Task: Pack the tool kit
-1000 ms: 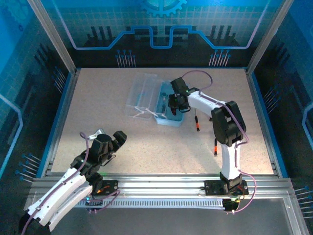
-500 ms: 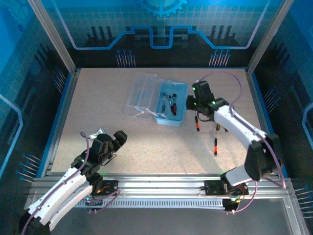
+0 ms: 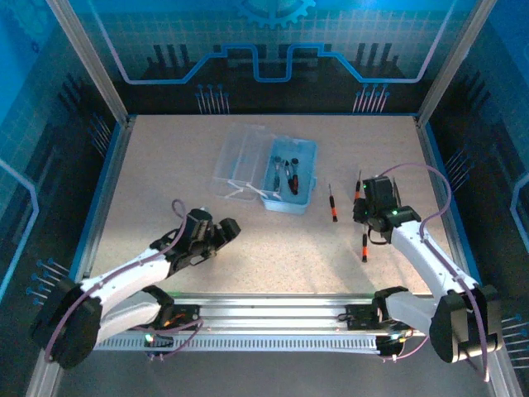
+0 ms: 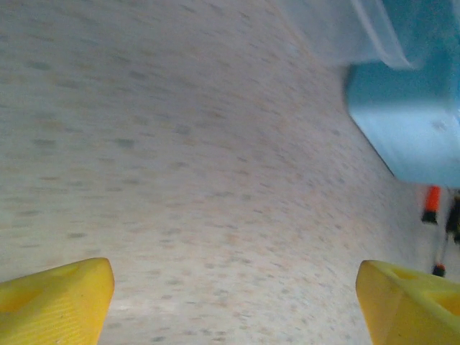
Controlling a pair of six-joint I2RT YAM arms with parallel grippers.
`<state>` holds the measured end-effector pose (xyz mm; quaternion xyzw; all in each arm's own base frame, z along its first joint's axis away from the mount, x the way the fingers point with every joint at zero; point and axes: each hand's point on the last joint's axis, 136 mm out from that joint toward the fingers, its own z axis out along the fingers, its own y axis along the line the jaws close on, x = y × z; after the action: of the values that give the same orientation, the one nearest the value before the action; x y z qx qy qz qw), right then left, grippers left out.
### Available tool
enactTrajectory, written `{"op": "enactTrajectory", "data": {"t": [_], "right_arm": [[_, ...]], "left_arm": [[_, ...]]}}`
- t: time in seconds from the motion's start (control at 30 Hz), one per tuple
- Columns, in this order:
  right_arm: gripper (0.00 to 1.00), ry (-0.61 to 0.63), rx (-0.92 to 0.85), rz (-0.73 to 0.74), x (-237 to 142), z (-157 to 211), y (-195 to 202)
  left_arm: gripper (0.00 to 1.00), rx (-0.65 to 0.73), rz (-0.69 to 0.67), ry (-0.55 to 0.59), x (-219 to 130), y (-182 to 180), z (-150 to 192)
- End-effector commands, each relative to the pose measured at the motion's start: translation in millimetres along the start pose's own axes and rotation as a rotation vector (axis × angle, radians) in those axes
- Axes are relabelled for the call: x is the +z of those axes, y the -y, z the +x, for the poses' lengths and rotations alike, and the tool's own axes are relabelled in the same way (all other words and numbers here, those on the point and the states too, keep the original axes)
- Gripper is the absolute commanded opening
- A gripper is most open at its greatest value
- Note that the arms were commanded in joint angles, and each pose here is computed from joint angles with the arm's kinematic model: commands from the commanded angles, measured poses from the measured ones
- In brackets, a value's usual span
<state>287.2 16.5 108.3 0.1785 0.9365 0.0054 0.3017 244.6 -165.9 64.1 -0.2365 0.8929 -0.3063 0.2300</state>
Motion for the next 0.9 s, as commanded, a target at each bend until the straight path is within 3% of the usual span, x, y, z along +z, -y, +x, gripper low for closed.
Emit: {"op": "enactTrajectory", "data": {"t": [0.0, 0.27, 0.67, 0.87], "right_arm": [[0.26, -0.024, 0.049, 0.025, 14.5, -8.6, 10.4], [0.31, -0.165, 0.099, 0.062, 64.9, -22.2, 25.0], [0.34, -0.235, 0.096, 0.073, 90.4, -29.6, 33.0], [0.34, -0.308, 0.068, 0.059, 105.7, -29.2, 31.8]], "left_arm": [[0.87, 0.112, 0.135, -0.069, 5.0, 49.1, 15.5], [0.87, 0.233, 0.151, -0.117, 7.9, 65.0, 46.4], [0.88, 0.262, 0.111, -0.075, 1.6, 57.4, 38.9], [0.88, 0.259, 0.119, -0.106, 6.1, 66.0, 42.0]]}}
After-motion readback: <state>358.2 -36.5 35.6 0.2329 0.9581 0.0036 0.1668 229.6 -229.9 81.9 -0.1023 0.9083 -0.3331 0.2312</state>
